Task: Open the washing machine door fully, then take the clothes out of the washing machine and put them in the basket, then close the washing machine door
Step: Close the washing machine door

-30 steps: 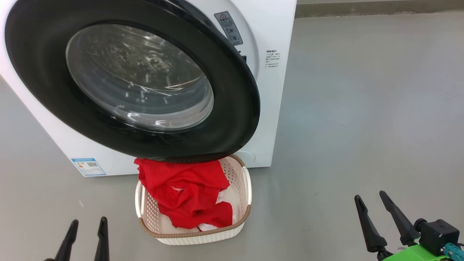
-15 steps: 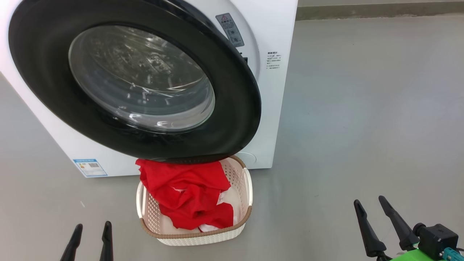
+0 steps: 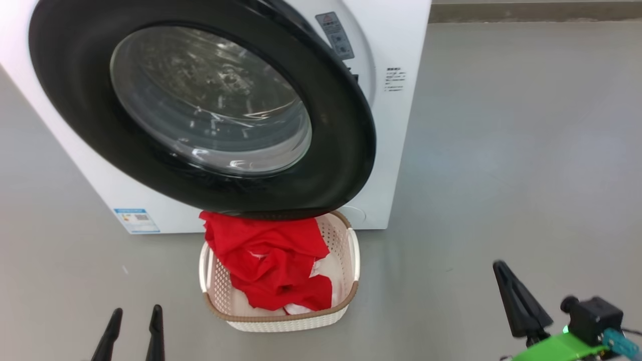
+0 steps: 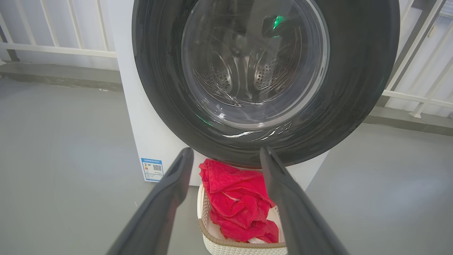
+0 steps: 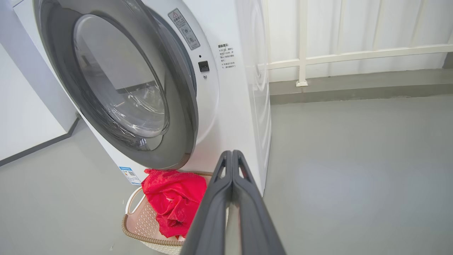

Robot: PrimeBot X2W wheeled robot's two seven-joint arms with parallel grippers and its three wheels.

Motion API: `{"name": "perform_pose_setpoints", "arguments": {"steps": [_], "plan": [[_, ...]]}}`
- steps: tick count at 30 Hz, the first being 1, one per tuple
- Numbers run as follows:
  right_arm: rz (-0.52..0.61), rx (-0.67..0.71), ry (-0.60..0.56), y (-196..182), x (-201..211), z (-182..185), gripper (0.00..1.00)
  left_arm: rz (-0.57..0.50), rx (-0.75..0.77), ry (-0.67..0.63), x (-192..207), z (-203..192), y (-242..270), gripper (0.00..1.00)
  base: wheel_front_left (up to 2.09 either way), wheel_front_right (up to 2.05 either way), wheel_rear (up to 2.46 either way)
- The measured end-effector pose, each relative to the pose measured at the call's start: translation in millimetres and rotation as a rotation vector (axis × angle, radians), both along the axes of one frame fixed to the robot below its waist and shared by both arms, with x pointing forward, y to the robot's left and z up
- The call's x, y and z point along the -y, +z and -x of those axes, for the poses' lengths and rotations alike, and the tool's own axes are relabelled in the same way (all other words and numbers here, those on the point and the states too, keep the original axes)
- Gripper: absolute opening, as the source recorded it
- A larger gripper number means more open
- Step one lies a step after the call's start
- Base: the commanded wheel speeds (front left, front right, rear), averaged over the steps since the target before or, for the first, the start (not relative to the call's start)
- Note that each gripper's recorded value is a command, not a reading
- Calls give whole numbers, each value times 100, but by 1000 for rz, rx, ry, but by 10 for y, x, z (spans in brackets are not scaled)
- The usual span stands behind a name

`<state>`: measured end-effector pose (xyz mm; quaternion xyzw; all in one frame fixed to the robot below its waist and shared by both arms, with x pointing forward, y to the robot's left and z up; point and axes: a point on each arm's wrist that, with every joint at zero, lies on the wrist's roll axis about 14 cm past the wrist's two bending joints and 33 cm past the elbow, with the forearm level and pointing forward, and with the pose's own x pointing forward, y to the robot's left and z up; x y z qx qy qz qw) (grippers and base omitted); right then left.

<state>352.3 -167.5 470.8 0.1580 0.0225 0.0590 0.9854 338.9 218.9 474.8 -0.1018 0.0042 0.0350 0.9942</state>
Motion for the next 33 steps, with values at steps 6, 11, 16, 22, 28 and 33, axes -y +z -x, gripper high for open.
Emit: {"name": "perform_pose_setpoints", "arguments": {"steps": [6, 11, 16, 22, 28, 33], "plan": [[-11, 78, 77, 247, -272, -327, 0, 18, -10, 22, -13, 44, -37, 100, 0, 0, 0], [-33, 122, 152, 402, -551, -601, 0, 34, -5, 29, -7, 17, -26, 100, 0, 0, 0], [-36, 153, 219, 503, -797, -903, 0, 46, -14, 25, 22, -48, -51, 100, 0, 0, 0], [-27, 168, 301, 529, -1092, -1257, 0, 86, -17, 30, 35, -171, -74, 100, 0, 0, 0], [-38, 166, 348, 476, -1325, -1541, 0, 99, -31, 58, -45, -233, -122, 100, 0, 0, 0], [-48, 149, 373, 359, -1449, -1698, 0, 103, -51, 86, -125, -245, -188, 100, 0, 0, 0]]}}
